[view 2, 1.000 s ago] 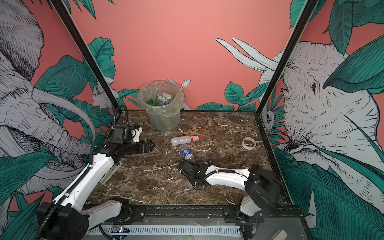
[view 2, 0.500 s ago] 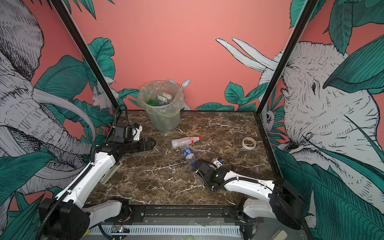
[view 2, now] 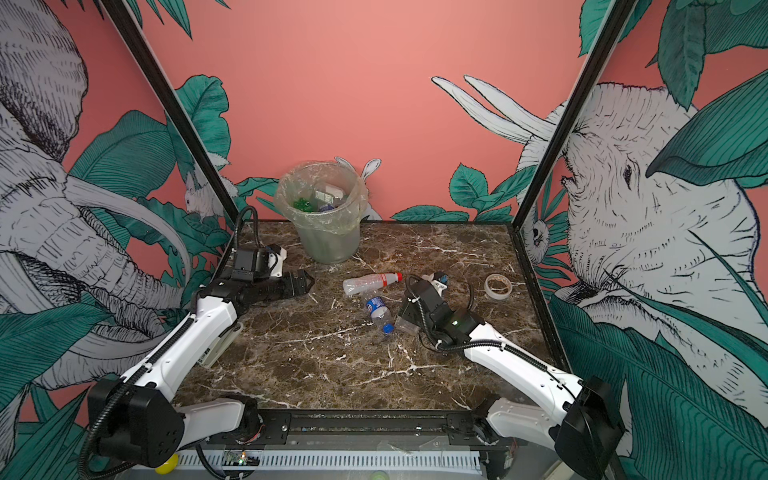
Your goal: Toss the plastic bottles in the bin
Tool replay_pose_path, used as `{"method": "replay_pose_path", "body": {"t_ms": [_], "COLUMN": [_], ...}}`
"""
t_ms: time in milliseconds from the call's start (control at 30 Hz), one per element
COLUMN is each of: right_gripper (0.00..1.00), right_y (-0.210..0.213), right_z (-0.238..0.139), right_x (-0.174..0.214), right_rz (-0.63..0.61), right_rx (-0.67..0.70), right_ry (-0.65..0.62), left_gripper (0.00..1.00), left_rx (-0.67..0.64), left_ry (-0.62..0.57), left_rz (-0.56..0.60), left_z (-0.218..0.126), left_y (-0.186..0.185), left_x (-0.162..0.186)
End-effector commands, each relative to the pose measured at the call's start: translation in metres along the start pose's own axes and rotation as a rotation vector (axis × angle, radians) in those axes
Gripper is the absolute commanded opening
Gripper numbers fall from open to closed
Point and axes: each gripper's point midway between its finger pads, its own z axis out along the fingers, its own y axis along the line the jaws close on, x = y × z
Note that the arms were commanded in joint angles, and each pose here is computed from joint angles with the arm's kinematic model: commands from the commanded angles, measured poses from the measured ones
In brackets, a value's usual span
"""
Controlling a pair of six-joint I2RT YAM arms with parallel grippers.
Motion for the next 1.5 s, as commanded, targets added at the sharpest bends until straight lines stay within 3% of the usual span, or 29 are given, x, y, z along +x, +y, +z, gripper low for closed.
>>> {"method": "replay_pose_path", "body": {"t_ms": [0,133,333,500,700,800,967,1267,1467], "right_gripper": [0.61,0.62,0.6,0.6,0.6,0.6,0.59,0.59,0.59], "right_y": [0.033,0.063,0.111,0.131,0.16,0.173,0.204,0.243,0.239], "right_z": [-0.019,-0.031,-0.026,-0.009,0.003,0.008,-0.002,0.02,0.024], "right_x": [-0.032,-0.056,-0.059,-0.062,-0.076,-0.086,-0.122,-0.159,-0.17], "right_rz": [-0.114,-0.158,-0.198,-0.231,-0.186,-0.146,-0.082,-0.061,-0.059], "right_rx": [-0.089,-0.135,-0.278,-0.311,-0.385,-0.403,-0.502,-0.578,-0.584], "right_ry": [-0.076,-0.088,-0.027,-0.028,-0.071,-0.085,-0.166,-0.136,-0.144], "left_gripper": [0.99,0.99,0.99,0.99,0.99,0.99,0.99,0.99,0.99], "left_rx": [-0.066,-0.093,-0.064,-0.016,-0.042,-0.065,0.042,-0.016,-0.043], "left_ry": [-0.094,-0.146,-0.146,-0.149,-0.108,-0.113,-0.056,-0.079,-0.069], "left_rz": [0.055,0.079,0.051,0.037,0.089,0.041,-0.038,0.009,0.011], "left_z": [-0.018,-0.023,-0.013,-0.014,-0.021,-0.018,-0.001,-0.009,-0.011], "left_y": [0.002,0.003,-0.001,-0.009,-0.004,0.004,-0.011,-0.005,0.001], "left_x": [-0.027,-0.046,-0.048,-0.048,-0.036,-0.029,-0.021,-0.032,-0.028]}}
